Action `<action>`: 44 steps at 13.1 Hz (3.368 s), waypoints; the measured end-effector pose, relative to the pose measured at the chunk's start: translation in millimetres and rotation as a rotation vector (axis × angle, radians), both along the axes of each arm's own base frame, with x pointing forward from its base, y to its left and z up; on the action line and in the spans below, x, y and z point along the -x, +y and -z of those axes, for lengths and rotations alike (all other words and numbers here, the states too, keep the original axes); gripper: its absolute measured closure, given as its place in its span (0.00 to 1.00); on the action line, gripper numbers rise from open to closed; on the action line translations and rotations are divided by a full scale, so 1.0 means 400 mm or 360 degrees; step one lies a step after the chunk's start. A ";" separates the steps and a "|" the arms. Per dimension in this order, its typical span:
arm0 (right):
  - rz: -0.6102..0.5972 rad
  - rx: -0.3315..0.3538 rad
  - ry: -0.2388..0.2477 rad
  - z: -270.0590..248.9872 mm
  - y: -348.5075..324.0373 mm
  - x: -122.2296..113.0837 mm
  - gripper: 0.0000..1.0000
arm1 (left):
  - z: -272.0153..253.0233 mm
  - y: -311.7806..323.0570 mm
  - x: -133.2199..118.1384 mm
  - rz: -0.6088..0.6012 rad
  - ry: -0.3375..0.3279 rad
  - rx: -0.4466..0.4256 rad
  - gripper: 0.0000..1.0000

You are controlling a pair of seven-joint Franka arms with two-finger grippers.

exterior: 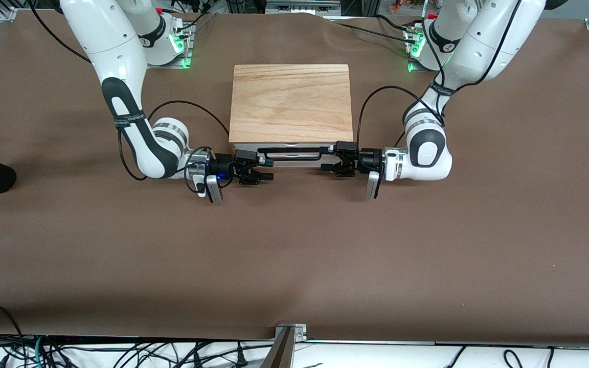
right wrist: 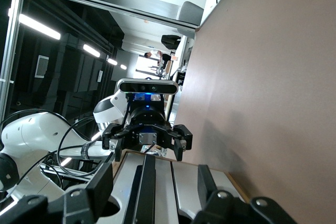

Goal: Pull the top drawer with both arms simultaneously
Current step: 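Close the left gripper and the right gripper on the black handle, then pull the handle outward with both grippers, sliding the drawer open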

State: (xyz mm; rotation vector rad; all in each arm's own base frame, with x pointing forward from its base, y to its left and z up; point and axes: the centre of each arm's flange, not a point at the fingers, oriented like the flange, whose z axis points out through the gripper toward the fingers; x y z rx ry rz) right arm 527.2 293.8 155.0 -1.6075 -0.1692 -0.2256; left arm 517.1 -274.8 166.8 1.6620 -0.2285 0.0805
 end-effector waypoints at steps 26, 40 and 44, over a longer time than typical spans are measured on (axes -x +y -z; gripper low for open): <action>0.0001 -0.0112 0.0132 0.015 0.005 0.040 0.62 | 0.020 -0.030 0.043 -0.0072 0.0143 0.0067 0.81; -0.0005 -0.0153 0.0257 0.046 -0.019 0.097 0.68 | 0.022 -0.030 0.047 -0.0072 0.0165 0.0068 0.81; -0.0009 -0.0150 0.0262 0.032 -0.019 0.096 0.81 | 0.022 -0.029 0.047 -0.0072 0.0166 0.0069 0.81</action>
